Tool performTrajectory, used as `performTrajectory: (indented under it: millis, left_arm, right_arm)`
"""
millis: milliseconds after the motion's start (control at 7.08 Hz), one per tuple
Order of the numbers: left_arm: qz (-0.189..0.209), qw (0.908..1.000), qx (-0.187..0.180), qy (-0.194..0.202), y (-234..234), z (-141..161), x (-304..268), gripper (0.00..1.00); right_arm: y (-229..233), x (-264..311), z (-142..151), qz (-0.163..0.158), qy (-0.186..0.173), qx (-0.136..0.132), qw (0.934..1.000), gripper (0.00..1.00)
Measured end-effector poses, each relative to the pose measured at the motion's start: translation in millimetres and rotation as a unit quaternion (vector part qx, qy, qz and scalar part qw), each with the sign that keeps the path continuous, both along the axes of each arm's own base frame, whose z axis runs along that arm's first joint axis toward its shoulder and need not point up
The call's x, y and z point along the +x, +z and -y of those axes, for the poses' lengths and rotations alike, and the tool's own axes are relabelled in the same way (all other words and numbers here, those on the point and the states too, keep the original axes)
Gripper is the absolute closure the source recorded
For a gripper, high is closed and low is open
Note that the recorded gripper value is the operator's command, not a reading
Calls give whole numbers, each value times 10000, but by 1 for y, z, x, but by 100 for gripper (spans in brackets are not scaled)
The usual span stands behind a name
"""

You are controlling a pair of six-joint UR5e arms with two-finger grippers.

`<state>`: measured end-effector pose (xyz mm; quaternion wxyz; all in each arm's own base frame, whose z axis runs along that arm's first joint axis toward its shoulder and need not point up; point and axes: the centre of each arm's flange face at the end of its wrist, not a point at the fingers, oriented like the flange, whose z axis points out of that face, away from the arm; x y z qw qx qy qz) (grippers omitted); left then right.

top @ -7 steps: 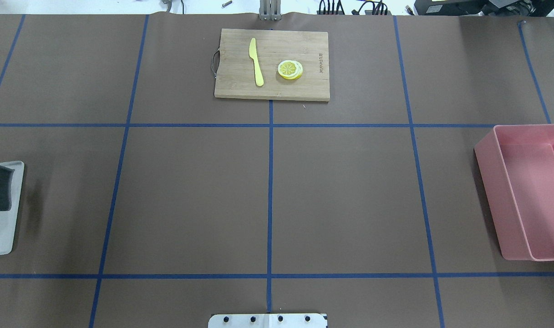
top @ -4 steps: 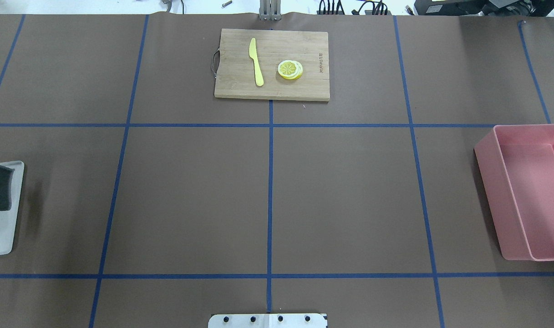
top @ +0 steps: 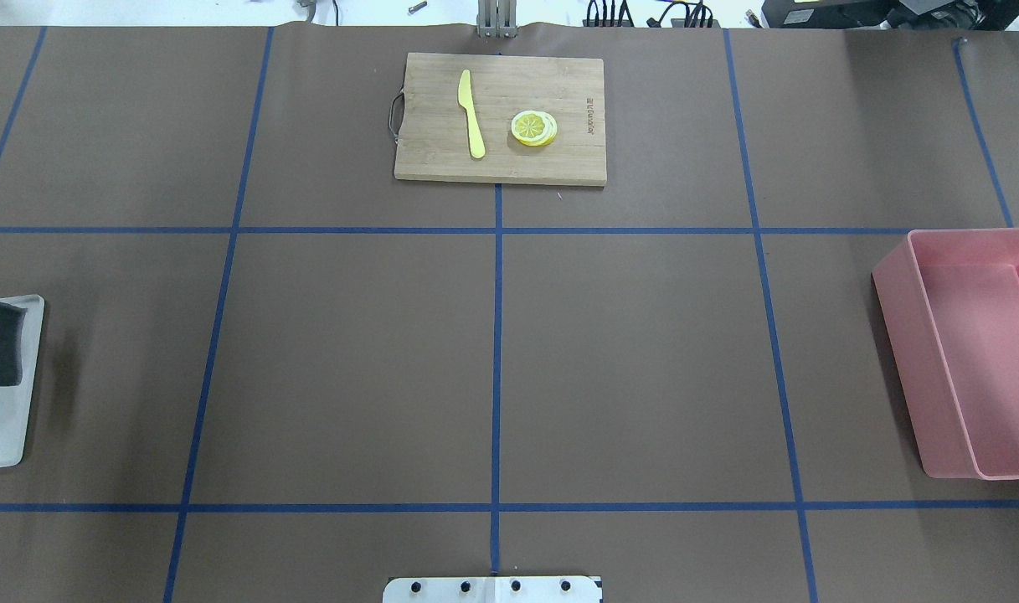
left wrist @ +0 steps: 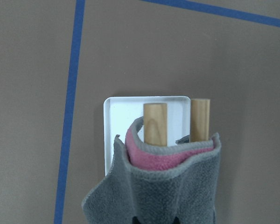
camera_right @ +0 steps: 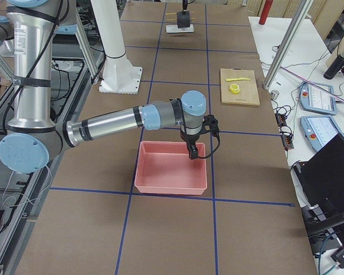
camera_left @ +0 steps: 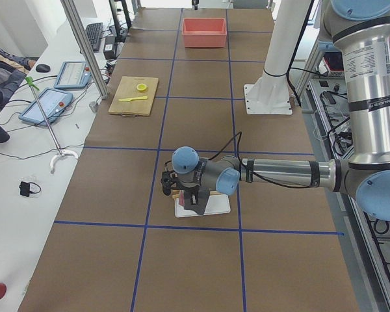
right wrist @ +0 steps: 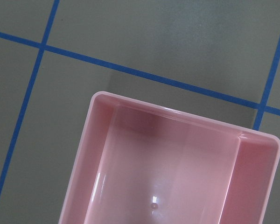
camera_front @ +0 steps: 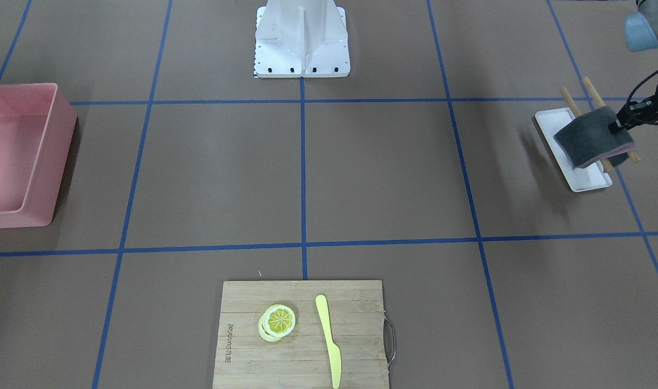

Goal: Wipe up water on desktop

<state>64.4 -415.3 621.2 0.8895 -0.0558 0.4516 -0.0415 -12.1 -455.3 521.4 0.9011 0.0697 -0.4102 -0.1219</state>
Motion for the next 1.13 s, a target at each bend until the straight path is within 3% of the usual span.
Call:
performTrajectory:
  millis: [565, 1130]
  left_arm:
    - [-34, 10000, -3, -4, -1, -2, -2, 64]
    - [-31, 10000, -7, -29, -1, -7, -5, 89]
  right_arm:
    - [0, 0, 0, 0, 0, 1, 10000, 0]
    - [0, -1, 0, 0, -8, 3, 10000, 0]
